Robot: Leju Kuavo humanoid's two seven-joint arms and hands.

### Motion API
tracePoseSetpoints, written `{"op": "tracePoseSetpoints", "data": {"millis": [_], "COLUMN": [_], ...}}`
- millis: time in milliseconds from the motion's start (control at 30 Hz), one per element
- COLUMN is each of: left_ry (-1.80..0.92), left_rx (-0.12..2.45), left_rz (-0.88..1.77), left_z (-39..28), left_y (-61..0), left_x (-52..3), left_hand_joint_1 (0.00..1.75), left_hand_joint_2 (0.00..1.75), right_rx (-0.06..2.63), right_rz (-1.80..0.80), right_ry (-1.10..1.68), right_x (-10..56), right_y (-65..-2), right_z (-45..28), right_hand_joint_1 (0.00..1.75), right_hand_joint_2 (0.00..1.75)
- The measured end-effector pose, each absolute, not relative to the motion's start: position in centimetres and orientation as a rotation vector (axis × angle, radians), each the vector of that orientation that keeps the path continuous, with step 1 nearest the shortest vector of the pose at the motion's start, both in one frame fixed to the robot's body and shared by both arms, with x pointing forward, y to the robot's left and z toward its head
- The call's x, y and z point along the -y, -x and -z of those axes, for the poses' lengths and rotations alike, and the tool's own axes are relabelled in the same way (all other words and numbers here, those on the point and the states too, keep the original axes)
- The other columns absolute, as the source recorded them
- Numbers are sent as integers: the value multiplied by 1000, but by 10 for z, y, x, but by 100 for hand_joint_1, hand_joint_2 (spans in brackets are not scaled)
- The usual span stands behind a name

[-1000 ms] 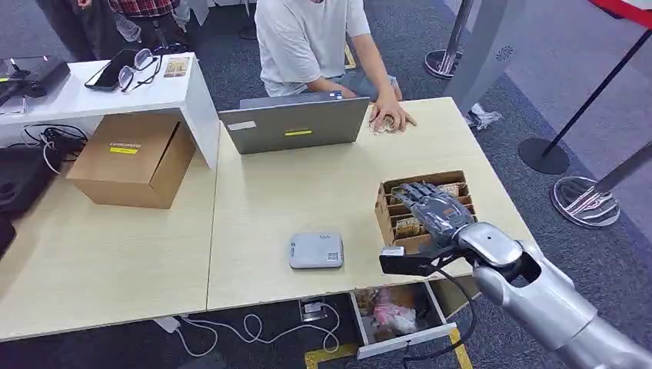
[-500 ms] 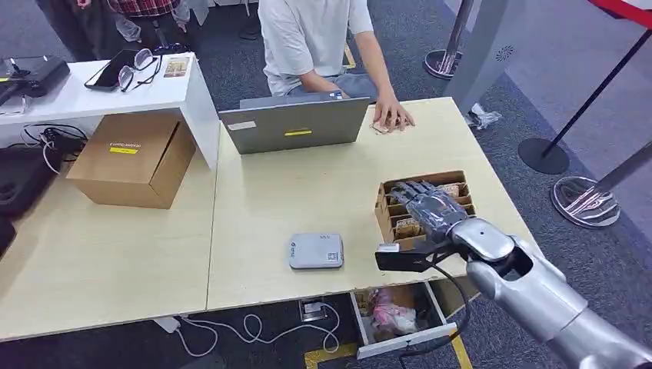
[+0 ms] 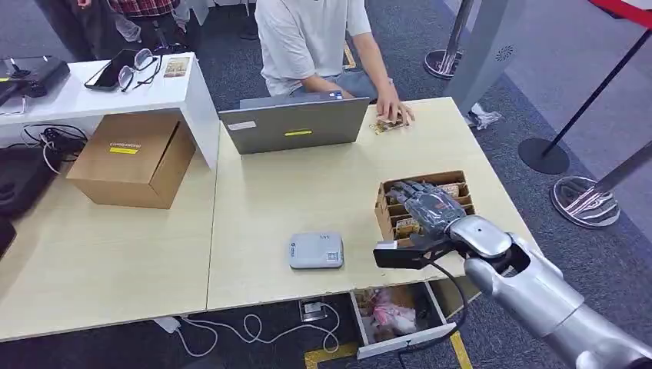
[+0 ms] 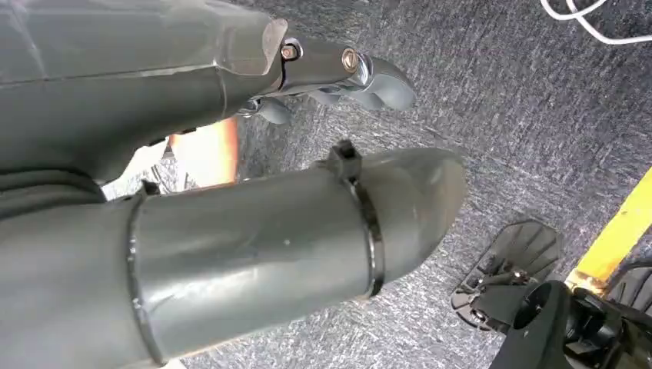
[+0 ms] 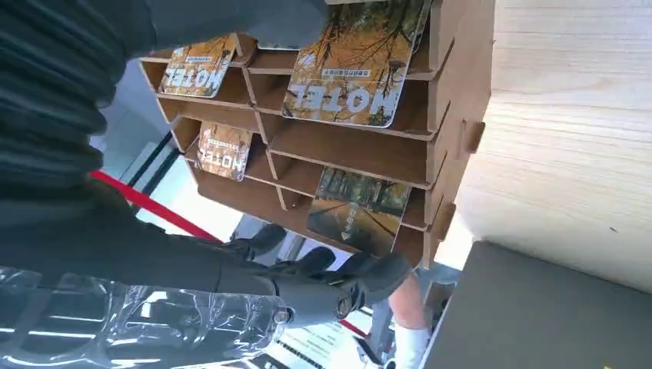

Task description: Pass the card to the sensor for recognition and then transmit it.

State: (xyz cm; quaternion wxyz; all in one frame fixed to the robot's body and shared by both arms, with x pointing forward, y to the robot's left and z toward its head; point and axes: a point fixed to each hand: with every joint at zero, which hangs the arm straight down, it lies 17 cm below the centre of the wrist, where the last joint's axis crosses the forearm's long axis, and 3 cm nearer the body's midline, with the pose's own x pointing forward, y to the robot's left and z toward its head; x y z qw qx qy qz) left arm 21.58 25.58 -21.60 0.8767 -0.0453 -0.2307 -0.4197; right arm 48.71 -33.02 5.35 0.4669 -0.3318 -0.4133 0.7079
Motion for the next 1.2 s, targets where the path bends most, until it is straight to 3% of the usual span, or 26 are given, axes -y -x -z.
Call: {"op": "tracePoseSetpoints", "data": {"millis": [300,533,1033,1200], "left_ry": [100,98,100,101], "left_rx": [477,478,474,473], "left_rz": [876,877,886,885], "left_z": [216,216,216,217], "left_y": [-215,-217,-216,-216], "left_x": [-256,-256,-256,-257], "left_hand_joint_1": [0,0,0,0], "left_hand_joint_2": [0,0,0,0], "right_rx": [1027,1054,1122,1128], "right_rz": [-1729,-1714,-1676,-1672], "right_ry": [820,834,866,871], "right_x": [329,328,325,325], "right_y": [-489,-494,-502,-503], "right_z": [-56,-64,-92,-96], "right_hand_joint_1": [51,42,44,56], "right_hand_joint_2": [175,175,175,175]}}
